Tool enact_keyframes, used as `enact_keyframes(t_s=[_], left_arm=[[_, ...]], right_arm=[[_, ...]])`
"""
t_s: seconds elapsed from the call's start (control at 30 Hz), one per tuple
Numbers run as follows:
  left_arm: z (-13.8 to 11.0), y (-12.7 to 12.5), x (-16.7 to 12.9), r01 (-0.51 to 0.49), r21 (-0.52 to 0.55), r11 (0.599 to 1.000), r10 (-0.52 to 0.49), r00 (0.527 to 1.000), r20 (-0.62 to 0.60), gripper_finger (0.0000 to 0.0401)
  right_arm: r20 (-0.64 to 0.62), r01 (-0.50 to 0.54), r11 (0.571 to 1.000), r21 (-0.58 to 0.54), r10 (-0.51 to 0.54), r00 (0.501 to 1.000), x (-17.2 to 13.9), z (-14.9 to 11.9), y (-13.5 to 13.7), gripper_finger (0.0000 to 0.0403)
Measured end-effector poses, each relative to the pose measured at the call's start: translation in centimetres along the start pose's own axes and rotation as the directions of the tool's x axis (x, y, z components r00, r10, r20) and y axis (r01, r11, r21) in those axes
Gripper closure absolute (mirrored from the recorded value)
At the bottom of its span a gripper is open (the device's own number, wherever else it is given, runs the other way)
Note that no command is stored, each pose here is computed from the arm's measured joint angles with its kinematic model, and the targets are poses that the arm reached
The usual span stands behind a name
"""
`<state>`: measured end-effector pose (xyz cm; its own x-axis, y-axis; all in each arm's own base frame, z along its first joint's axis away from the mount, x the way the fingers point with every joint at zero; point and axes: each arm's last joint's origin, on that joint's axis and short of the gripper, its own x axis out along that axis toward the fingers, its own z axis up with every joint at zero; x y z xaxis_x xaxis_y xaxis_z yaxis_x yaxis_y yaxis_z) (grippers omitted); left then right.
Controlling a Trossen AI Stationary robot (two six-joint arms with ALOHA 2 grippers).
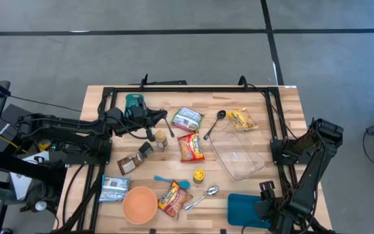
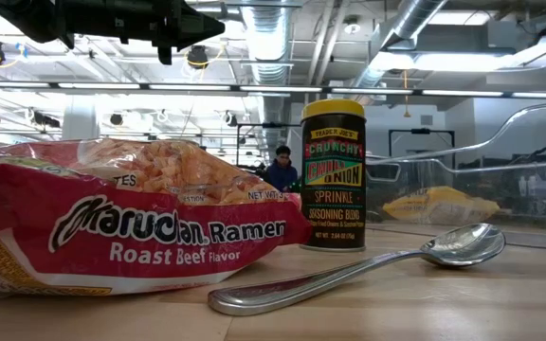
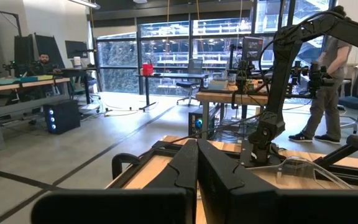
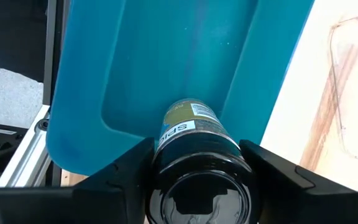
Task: Pick & Place Food Item
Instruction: Put the black spice bottle into the blue bin
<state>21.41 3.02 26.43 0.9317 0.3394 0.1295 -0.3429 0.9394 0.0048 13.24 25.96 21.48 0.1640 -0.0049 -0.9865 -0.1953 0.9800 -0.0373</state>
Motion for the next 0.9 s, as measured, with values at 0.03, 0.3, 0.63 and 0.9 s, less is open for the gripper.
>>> enact_keyframes(t_s=[0.03,0.3,0.63,0.9], left_arm=[[0.00,0.01,0.00,0.000,0.000,1.000,0.000,1.000,0.000,0.0401],[0.00,0.00,0.00,0.000,0.000,1.000,0.000,1.000,0.000,0.0401],[0.00,0.00,0.00,0.000,0.000,1.000,0.000,1.000,0.000,0.0401],[0.00,0.01,0.00,-0.001,0.000,1.000,0.001,1.000,0.000,0.0401]], right_arm=[[0.000,0.000,1.000,0.000,0.000,1.000,0.00,0.00,0.00,0.0193],[-0.022,-0.017,1.000,0.008,0.017,1.000,0.38,-0.20,-0.01,0.0189],[-0.014,-0.025,1.000,0.001,0.025,1.000,0.39,-0.13,0.07,0.0179],[-0.016,-0.022,1.000,-0.003,0.022,1.000,0.39,-0.15,0.04,0.0178]])
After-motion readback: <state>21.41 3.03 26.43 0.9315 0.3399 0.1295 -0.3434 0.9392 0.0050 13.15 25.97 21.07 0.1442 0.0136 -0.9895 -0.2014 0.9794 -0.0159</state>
